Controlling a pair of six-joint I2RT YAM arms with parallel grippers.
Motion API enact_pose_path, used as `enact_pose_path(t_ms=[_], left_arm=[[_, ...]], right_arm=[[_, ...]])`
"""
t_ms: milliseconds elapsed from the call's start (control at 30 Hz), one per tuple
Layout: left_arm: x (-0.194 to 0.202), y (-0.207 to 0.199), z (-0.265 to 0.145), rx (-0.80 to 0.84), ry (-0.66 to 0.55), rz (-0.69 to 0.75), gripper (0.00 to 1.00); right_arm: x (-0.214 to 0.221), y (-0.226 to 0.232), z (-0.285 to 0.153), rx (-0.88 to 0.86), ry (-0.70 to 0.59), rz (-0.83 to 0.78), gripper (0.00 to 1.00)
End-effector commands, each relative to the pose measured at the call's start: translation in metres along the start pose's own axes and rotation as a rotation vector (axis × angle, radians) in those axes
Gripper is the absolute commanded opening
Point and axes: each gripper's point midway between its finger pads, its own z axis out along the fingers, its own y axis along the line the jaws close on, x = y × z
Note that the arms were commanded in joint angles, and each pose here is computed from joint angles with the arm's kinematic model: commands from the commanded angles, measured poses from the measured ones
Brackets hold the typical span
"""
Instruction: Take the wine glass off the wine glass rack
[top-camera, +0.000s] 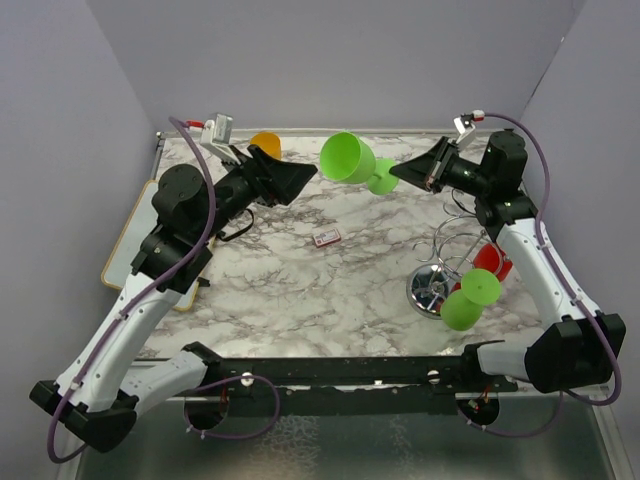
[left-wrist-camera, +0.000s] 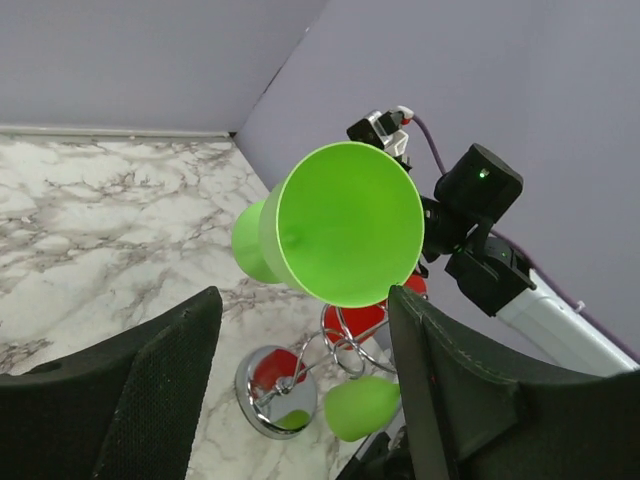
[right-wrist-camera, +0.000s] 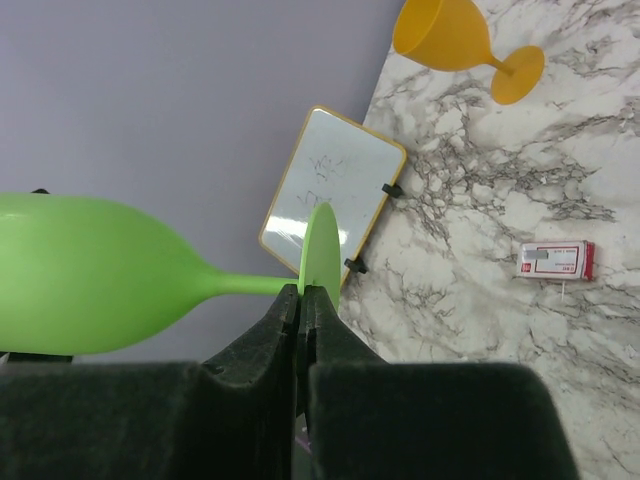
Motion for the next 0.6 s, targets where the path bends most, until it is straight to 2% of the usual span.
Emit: enact_pose_path(t_ms=[0, 267, 400, 567], left_arm=[[0.014, 0.006, 0.008, -0.024, 0.088, -0.033, 0.66], [0.040, 0.027, 0.020, -0.073, 0.213, 0.008, 0.48], [0.042, 0.043, 0.022, -0.140, 0.227, 0.055, 0.33], [0.047, 0.058, 0.024, -0.195, 0.246, 0.082, 0.24]], right_arm=[[-0.001, 0.008, -0.005, -0.023, -0.025, -0.081, 0.01], [-0.002, 0.000, 0.002, 0.040, -0.037, -0.136, 0.01], [-0.006, -0.001, 0.006, 0.085, -0.056, -0.181, 0.01], [-0.005, 0.001, 0.015, 0.130, -0.067, -0.244, 0.01]])
